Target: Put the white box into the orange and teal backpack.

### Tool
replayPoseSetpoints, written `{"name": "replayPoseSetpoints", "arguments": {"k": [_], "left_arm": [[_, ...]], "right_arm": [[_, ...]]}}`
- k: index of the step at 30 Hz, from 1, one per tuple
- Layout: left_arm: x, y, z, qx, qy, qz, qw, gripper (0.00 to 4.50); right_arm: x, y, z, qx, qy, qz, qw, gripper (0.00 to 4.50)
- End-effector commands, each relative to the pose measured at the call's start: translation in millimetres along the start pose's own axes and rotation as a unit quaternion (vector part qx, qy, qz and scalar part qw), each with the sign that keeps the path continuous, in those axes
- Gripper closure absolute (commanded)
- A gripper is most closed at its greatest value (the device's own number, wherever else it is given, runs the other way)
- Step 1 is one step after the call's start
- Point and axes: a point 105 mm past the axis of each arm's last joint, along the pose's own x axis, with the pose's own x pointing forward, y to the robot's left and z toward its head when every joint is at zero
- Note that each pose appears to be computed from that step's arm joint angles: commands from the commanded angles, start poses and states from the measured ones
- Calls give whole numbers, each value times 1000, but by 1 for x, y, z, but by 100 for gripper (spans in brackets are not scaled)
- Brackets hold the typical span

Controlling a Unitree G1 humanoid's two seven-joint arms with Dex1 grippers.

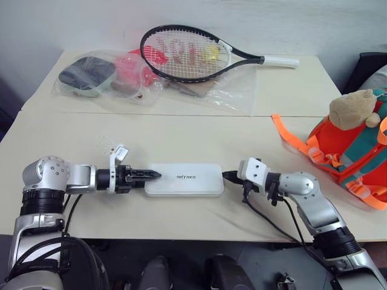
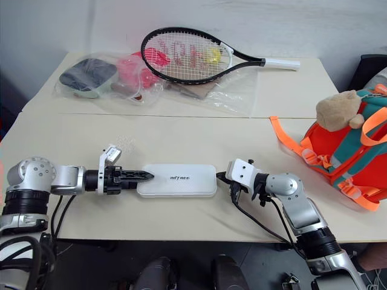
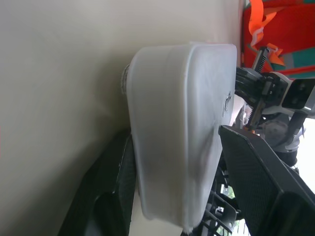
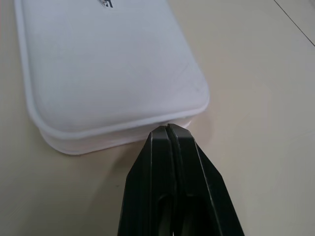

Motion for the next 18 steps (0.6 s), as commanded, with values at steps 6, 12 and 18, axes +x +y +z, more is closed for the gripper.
{"name": "replayPoseSetpoints", "arguments": {"k": [6, 12, 18], "left_arm": [[12, -18, -9, -7, 15, -53, 998, 261], [-4, -40, -8, 33, -4, -88, 996, 318], [-26, -82, -7, 225, -96, -147, 958, 322]], "right_arm": [[-1, -2, 8, -13, -14, -8, 1000, 450], [-34, -14, 0, 40, -23, -55, 997, 450], [-110, -11, -4, 136, -63, -162, 975, 295]]}}
